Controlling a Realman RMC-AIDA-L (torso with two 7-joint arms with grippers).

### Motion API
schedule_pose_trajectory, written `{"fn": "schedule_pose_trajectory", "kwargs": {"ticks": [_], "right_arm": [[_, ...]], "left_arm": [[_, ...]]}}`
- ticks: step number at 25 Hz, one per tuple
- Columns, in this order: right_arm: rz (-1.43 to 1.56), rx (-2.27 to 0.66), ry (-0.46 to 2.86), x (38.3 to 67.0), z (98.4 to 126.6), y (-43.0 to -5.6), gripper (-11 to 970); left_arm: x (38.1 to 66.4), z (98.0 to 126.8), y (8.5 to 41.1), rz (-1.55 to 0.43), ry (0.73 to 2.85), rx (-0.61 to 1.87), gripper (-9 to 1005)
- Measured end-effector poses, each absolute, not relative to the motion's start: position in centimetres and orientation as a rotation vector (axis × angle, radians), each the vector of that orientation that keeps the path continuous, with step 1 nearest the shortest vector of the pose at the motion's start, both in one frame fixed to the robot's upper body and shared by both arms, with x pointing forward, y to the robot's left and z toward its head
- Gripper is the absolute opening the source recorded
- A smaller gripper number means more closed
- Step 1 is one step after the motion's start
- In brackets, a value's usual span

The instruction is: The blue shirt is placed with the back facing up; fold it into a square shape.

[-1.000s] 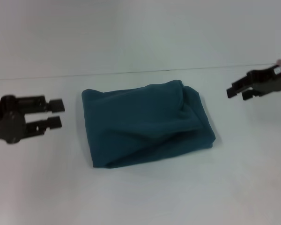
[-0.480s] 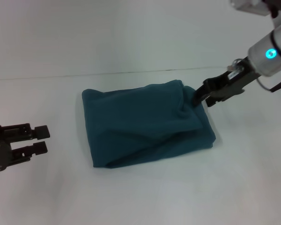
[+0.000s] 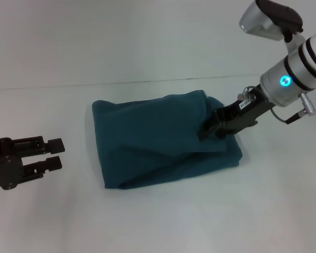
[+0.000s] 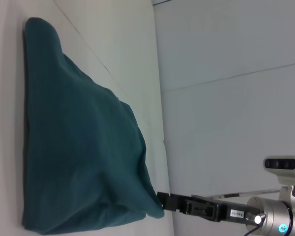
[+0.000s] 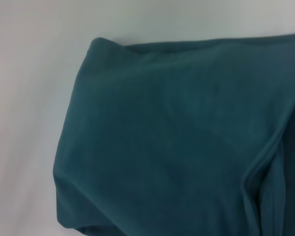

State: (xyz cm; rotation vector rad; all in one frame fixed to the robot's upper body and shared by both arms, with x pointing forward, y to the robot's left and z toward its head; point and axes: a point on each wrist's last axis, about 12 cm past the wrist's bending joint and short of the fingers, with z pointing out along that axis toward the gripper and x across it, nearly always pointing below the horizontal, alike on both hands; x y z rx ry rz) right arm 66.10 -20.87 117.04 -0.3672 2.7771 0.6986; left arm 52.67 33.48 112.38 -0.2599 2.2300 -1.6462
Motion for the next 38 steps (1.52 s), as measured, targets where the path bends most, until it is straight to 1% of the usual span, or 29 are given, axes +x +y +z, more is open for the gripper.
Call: {"fn": "schedule_pose_trajectory", "kwargs": {"ticks": [7, 13, 19, 26, 33, 38], "right_arm": [[0.719, -0.354, 2.795, 65.9, 116.8, -20.8, 566], [0.706, -0.315, 2.810, 65.9, 117.1, -21.7, 566], [0.719, -0.324, 2.806, 65.8, 117.1, -21.7, 565], [0.741, -0.329, 2.812, 65.6, 116.6, -21.0, 566], [0.730, -0.339, 2.821, 65.5, 116.7, -21.2, 565], [0.729, -0.314, 2.820, 65.3, 116.0, -21.5, 565]], "left_arm": [[52.9, 112.4, 33.3, -1.647, 2.228, -0.257, 526], [53.0, 112.4, 33.3, -1.650, 2.219, -0.257, 526], [53.2, 112.5, 33.0, -1.649, 2.212, -0.257, 525], [53.3, 112.5, 32.9, -1.651, 2.212, -0.256, 525], [53.4, 112.5, 32.9, -1.652, 2.209, -0.256, 527], [53.5, 112.4, 32.7, -1.653, 2.205, -0.266, 527]]}}
